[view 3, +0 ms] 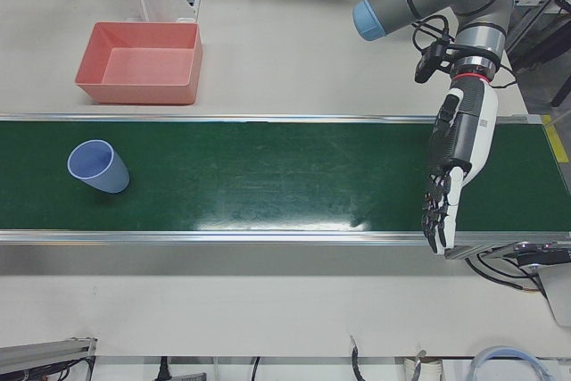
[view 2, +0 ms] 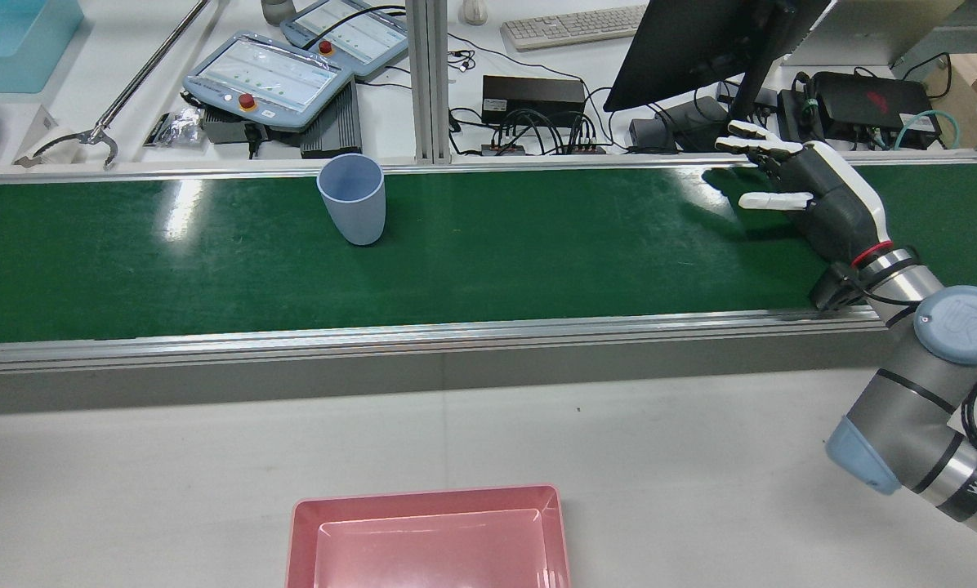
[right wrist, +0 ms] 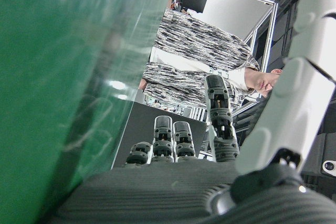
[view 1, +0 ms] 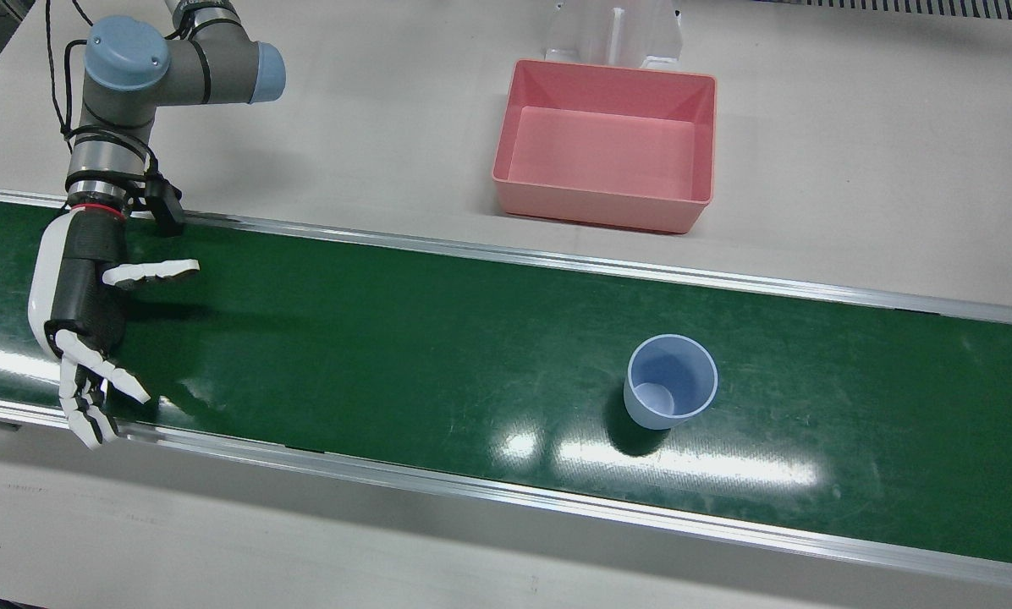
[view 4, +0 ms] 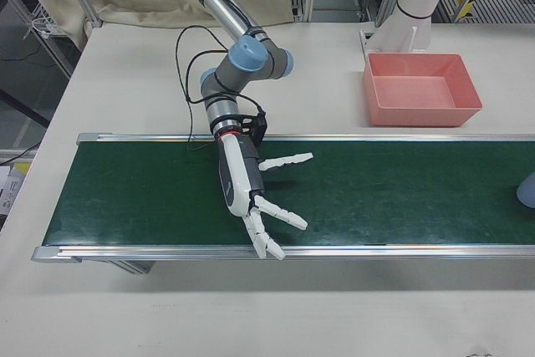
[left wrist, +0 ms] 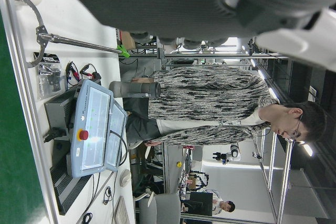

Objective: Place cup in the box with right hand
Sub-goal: 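Open the right hand and wait as the cup rides into it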

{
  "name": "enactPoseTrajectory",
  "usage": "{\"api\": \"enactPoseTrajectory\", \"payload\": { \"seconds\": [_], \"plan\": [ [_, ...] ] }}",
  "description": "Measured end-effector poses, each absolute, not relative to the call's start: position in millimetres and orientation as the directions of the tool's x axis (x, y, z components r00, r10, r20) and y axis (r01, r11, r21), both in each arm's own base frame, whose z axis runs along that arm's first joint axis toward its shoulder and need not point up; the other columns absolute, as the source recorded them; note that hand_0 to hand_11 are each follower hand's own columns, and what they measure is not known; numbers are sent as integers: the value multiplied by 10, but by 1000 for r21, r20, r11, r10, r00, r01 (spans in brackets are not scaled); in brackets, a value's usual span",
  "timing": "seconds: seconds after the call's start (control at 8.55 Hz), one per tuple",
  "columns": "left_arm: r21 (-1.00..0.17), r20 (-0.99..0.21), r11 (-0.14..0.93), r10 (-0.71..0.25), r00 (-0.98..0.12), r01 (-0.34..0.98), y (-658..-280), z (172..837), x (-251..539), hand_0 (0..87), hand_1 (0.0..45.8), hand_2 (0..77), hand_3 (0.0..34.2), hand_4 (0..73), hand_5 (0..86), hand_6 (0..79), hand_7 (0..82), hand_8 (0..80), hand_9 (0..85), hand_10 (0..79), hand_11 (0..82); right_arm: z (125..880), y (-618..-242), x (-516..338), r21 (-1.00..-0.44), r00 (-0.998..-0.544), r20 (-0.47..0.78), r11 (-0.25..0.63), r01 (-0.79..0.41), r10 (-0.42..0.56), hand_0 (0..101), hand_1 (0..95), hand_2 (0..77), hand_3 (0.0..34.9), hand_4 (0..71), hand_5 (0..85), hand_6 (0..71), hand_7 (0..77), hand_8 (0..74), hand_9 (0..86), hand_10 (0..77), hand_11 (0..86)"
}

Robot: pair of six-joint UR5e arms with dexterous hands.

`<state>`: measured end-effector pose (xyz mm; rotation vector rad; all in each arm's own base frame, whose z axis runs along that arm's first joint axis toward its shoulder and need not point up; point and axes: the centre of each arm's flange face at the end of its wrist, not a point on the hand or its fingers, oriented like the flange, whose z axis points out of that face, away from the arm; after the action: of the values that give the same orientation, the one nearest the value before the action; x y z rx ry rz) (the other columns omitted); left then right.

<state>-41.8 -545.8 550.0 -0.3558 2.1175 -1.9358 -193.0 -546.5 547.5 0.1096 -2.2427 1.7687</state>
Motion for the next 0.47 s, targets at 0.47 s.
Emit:
{"api": "enactPoseTrajectory", "payload": {
  "seconds": [0.47],
  "plan": [
    [-996, -19, 87, -344, -939, -11, -5459, 5500, -413, 0, 5, 5, 0, 11, 5, 0, 5, 0, 0, 0, 0, 5348, -5421, -1915, -935, -955, 274, 264, -237, 111, 478, 104, 38, 0, 240, 44, 54, 196, 115, 196, 27, 60]
  ]
}}
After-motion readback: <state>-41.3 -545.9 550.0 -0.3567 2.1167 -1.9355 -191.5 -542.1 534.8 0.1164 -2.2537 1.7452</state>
